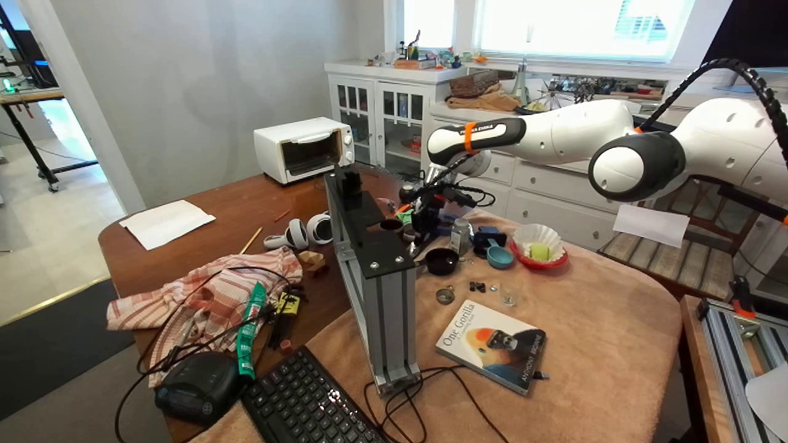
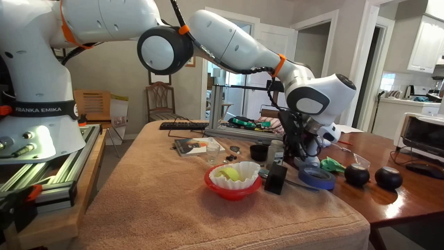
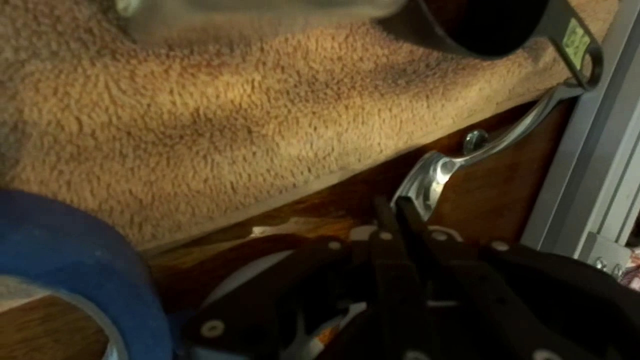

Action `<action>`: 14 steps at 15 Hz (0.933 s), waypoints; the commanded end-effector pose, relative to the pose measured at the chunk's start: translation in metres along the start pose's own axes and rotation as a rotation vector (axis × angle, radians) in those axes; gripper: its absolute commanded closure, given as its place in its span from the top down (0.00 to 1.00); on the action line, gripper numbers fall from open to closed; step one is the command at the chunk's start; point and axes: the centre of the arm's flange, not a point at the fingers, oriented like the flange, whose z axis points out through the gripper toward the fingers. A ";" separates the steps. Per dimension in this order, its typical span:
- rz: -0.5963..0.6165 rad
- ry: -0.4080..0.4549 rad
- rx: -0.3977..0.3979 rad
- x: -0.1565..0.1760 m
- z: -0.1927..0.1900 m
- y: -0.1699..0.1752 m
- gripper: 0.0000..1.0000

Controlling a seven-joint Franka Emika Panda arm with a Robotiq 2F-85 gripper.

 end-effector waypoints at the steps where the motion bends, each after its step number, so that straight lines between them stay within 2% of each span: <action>1: 0.073 -0.012 0.046 0.026 -0.004 0.010 0.01; 4: 0.123 -0.029 0.053 0.026 -0.014 0.013 0.01; 6: 0.155 -0.044 0.050 0.028 -0.035 0.014 0.01; 11: 0.227 0.017 0.031 0.029 -0.115 0.010 0.01; 14: 0.243 -0.009 0.029 0.025 -0.150 0.007 0.01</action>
